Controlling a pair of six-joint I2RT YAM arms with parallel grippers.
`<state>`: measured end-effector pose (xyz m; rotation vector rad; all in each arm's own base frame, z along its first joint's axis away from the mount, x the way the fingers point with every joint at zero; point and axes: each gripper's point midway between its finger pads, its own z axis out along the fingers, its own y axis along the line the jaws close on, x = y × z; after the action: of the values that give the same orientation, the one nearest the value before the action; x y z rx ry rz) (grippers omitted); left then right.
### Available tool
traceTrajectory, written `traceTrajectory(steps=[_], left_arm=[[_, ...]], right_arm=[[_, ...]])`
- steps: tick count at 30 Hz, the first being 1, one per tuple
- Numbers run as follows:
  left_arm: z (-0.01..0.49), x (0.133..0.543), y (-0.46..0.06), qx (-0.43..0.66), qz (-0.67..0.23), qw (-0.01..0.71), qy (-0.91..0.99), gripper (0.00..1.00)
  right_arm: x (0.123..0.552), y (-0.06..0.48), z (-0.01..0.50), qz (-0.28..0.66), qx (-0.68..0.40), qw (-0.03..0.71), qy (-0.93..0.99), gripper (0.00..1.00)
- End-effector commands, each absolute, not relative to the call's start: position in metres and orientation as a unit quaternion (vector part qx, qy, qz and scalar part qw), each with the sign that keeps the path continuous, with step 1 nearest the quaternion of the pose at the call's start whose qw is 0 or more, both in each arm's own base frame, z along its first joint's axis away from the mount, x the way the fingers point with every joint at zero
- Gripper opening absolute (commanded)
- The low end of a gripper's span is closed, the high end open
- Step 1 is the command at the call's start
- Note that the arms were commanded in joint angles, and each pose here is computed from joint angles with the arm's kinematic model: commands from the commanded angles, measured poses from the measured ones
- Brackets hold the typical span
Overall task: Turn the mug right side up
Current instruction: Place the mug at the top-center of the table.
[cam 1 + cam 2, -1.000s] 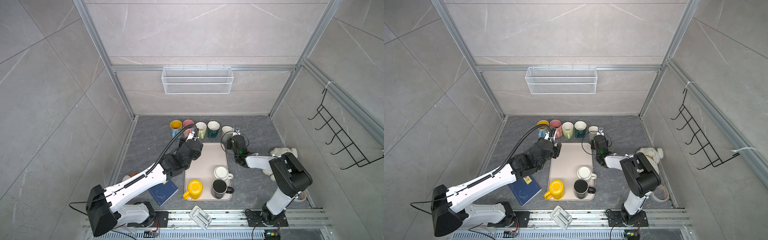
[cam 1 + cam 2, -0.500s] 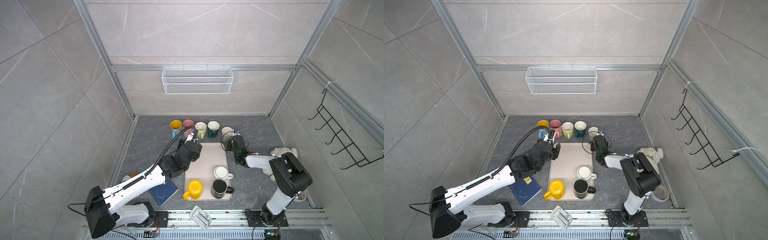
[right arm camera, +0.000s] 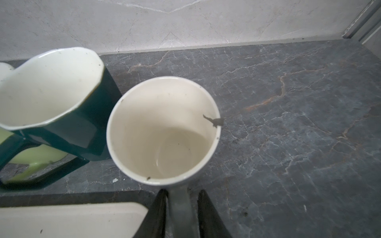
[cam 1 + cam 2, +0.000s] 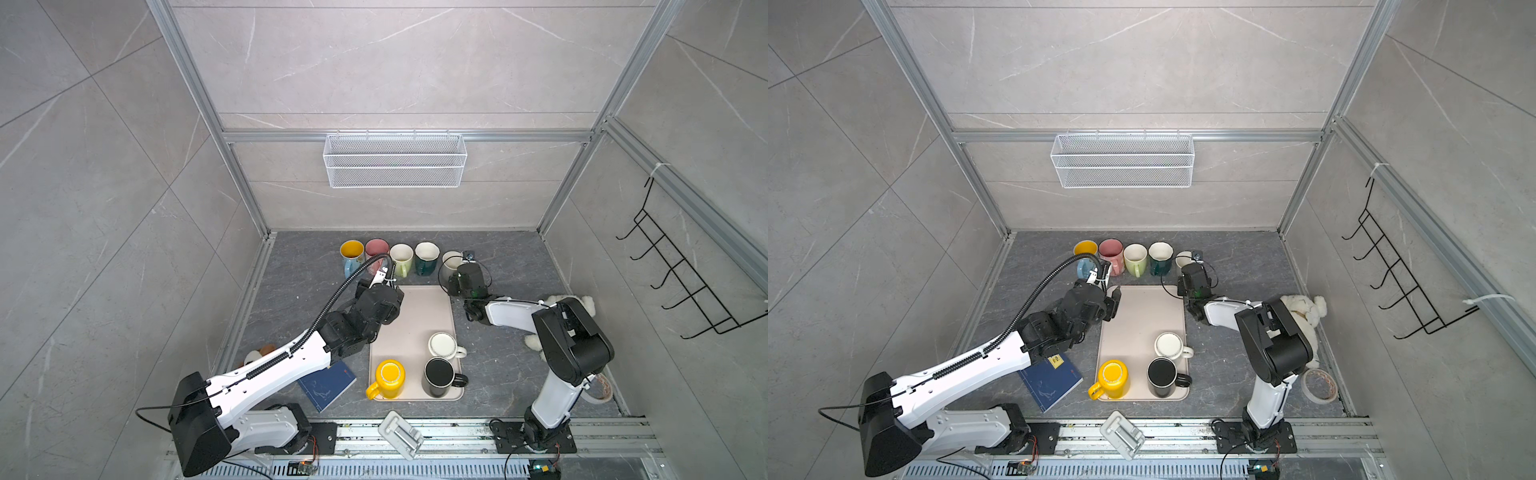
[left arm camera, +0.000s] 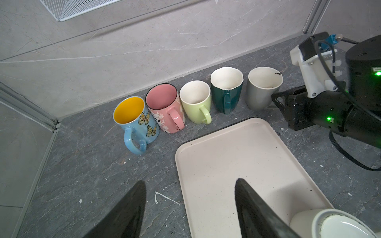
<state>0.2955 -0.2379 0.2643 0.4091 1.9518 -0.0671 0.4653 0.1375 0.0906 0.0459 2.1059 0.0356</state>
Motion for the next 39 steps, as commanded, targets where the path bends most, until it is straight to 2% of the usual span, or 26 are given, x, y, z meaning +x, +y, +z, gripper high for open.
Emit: traceTrajectory(steps=[1, 8, 12, 15, 23, 27, 33, 39], left_arm=[[0.279, 0.297, -0.232, 0.152, -0.036, 0.562, 0.812, 0.70], [0.279, 0.297, -0.233, 0.150, -0.037, 0.563, 0.812, 0.70], [0.280, 0.297, -0.233, 0.150, -0.038, 0.564, 0.811, 0.71], [0.279, 0.297, -0.235, 0.152, -0.041, 0.564, 0.811, 0.71], [0.278, 0.298, -0.238, 0.155, -0.046, 0.564, 0.810, 0.71], [0.277, 0.298, -0.237, 0.151, -0.047, 0.567, 0.808, 0.72], [0.258, 0.310, -0.229, 0.127, -0.042, 0.544, 0.829, 0.72], [0.248, 0.314, -0.230, 0.107, -0.061, 0.523, 0.843, 0.72]], right_arm=[[0.470, 0.146, 0.088, 0.022, 0.019, 0.487, 0.873, 0.30], [0.473, 0.148, 0.089, 0.026, 0.016, 0.486, 0.873, 0.30], [0.466, 0.149, 0.098, 0.038, 0.013, 0.494, 0.868, 0.47], [0.460, 0.149, 0.109, 0.046, 0.011, 0.502, 0.864, 0.56], [0.434, 0.147, 0.134, 0.061, 0.011, 0.492, 0.868, 0.63], [0.408, 0.149, 0.149, 0.093, 0.020, 0.444, 0.891, 0.63], [0.358, 0.186, 0.183, 0.206, 0.011, 0.297, 0.932, 0.57], [0.315, 0.204, 0.228, 0.311, 0.034, 0.252, 0.916, 0.57]])
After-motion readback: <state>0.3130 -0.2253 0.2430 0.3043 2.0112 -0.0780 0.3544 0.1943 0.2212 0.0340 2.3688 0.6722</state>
